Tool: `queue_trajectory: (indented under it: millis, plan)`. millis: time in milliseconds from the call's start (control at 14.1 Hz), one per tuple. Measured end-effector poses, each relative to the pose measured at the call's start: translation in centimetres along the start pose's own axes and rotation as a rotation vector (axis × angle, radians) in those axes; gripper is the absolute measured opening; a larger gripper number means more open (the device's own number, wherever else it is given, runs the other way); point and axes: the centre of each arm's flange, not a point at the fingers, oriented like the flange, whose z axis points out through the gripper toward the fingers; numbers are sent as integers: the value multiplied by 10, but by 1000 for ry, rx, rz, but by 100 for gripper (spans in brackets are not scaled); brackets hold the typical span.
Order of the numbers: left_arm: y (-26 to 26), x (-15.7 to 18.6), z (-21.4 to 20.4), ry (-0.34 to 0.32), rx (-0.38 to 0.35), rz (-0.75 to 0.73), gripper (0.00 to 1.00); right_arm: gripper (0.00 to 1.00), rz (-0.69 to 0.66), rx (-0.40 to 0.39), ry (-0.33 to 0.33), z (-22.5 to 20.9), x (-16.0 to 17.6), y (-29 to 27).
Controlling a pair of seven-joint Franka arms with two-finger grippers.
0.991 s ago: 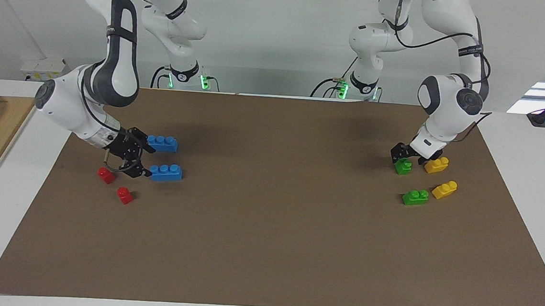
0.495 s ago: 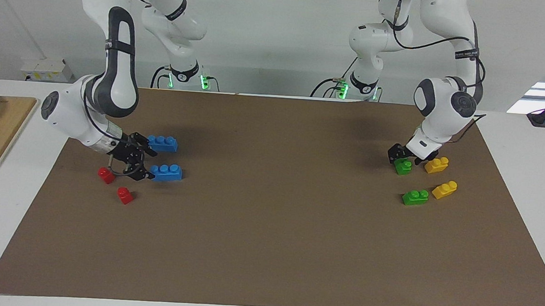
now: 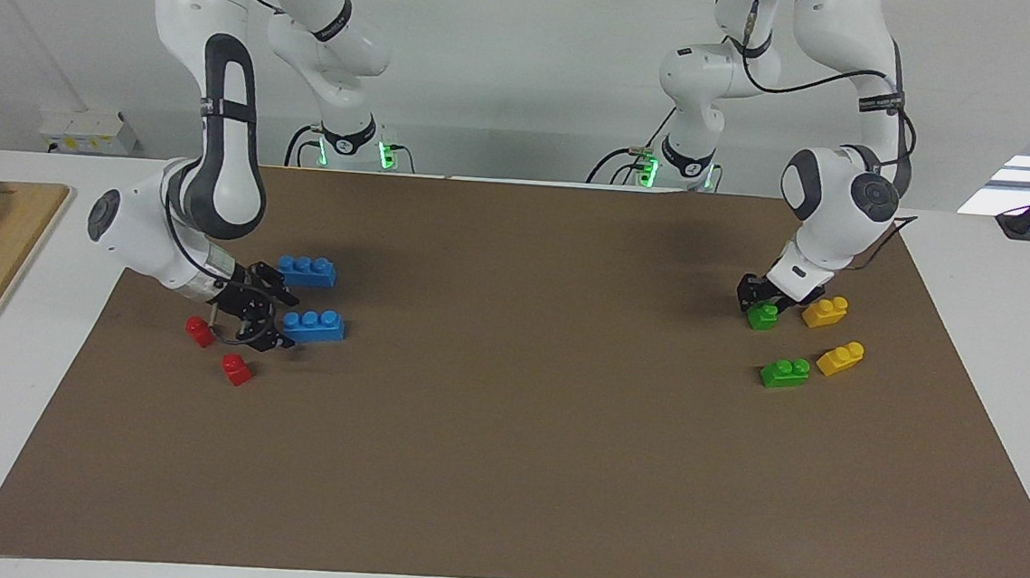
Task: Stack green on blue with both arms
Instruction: 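Reach the left gripper to the green brick while the right gripper reaches the blue brick, then close the left gripper on the green brick while the right gripper grasps the blue brick, then lift the green brick with the left gripper while the right gripper carries blue inward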
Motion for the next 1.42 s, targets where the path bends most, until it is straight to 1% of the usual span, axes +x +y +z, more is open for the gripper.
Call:
queue_trajectory:
  millis: [71,142,212,283,354,425,495,566,637,708,849,920,991,1061,1274,1415]
  plan:
    - [0,0,0,0,0,0,60,92,1,2,-3,0,0,0]
    - [0,0,0,0,0,0,60,90,0,2,-3,0,-1,0]
    - [0,0,0,0,0,0,51,90,-1,1,-4,1,-1,0]
    - [0,0,0,1,0,0,51,84,-6,1,-4,1,-1,0]
    - [0,0,0,1,0,0,44,70,-19,2,-6,1,-2,0]
    - [0,0,0,1,0,0,34,61,-31,5,-10,1,-2,-1]
    - [0,0,0,1,0,0,34,61,-42,6,-13,1,-2,0]
    - [0,0,0,2,0,0,34,55,-57,5,-14,1,-2,0]
    - [0,0,0,2,0,0,34,44,-80,3,-16,2,-3,0]
    - [0,0,-1,3,0,-1,34,35,-100,3,-17,2,-3,0]
    - [-1,4,-6,11,1,-11,34,34,-123,4,-22,-2,-9,-4]
    - [0,7,-11,11,1,-19,34,34,-118,1,-38,-10,-19,-9]
    - [0,10,-18,6,0,-26,34,34,-97,1,-51,-24,-34,-17]
    - [1,15,-29,1,0,-39,34,34,-75,2,-60,-43,-57,-25]
    - [4,27,-63,-6,0,-88,34,34,-32,16,-58,-89,-156,-40]
    - [8,34,-84,-8,0,-148,34,34,-8,18,-52,-93,-223,-40]
